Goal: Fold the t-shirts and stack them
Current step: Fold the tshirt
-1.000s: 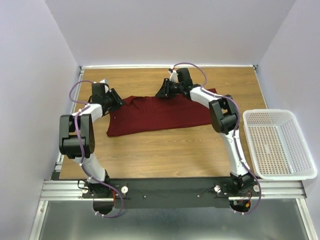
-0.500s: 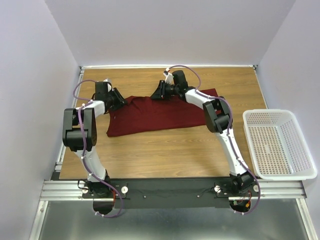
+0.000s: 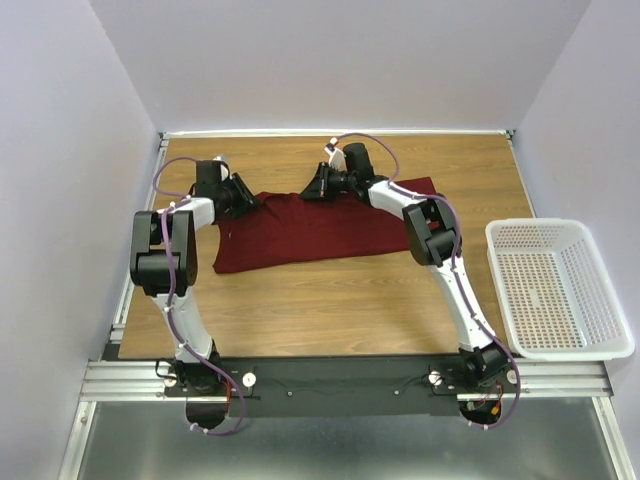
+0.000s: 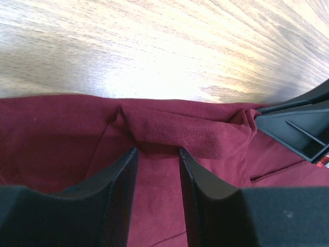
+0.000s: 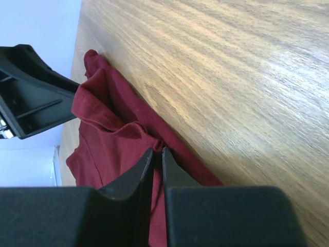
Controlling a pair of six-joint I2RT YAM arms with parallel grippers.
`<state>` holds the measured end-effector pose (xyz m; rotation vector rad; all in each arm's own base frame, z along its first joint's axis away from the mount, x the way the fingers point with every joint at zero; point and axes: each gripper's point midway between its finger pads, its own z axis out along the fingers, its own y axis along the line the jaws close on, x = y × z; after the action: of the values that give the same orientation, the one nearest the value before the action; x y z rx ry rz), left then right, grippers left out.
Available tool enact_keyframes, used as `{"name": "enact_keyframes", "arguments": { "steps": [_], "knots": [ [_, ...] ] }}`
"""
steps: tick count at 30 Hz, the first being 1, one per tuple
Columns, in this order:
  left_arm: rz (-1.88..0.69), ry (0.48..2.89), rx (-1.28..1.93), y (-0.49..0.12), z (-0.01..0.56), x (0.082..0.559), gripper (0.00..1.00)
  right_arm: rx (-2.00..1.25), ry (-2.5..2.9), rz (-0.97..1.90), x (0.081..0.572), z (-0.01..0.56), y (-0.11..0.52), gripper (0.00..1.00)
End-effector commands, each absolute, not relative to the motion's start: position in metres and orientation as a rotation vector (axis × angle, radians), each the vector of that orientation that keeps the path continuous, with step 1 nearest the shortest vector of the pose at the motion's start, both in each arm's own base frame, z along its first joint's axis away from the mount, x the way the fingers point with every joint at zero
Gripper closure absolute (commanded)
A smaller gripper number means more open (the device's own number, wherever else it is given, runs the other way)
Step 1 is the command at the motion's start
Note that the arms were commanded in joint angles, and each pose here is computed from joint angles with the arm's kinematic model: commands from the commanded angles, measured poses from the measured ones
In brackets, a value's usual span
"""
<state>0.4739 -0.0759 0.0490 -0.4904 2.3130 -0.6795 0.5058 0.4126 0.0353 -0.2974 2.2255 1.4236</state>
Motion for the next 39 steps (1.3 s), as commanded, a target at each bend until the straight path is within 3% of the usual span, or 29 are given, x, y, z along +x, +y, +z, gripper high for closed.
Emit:
{"name": "enact_keyframes", "arguments": {
  "steps": [1,12,16,17,26,39],
  "knots": [
    [-0.703,2.311,-0.485,-0.081,0.047,0.48,0.55,-0.333,2.206,1.467,0.501,0.032,0.422,0.83],
    [-0.657,2.333,-0.526,-0.076,0.037,0.483,0.54,-0.332,2.205,1.47,0.5,0.031,0.422,0.87],
    [-0.672,2.342,-0.5,-0.09,0.036,0.484,0.58,-0.335,2.201,1.467,0.5,0.032,0.422,0.87],
    [-0.674,2.342,-0.5,-0.091,0.036,0.484,0.68,-0.334,2.2,1.467,0.501,0.032,0.421,0.87],
    [-0.668,2.326,-0.479,-0.091,0.044,0.487,1.0,-0.349,2.192,1.459,0.499,0.036,0.421,0.87],
    [-0.518,2.35,-0.348,-0.068,0.093,0.479,1.0,-0.42,2.125,1.33,0.49,0.079,0.404,0.87]
  ]
}}
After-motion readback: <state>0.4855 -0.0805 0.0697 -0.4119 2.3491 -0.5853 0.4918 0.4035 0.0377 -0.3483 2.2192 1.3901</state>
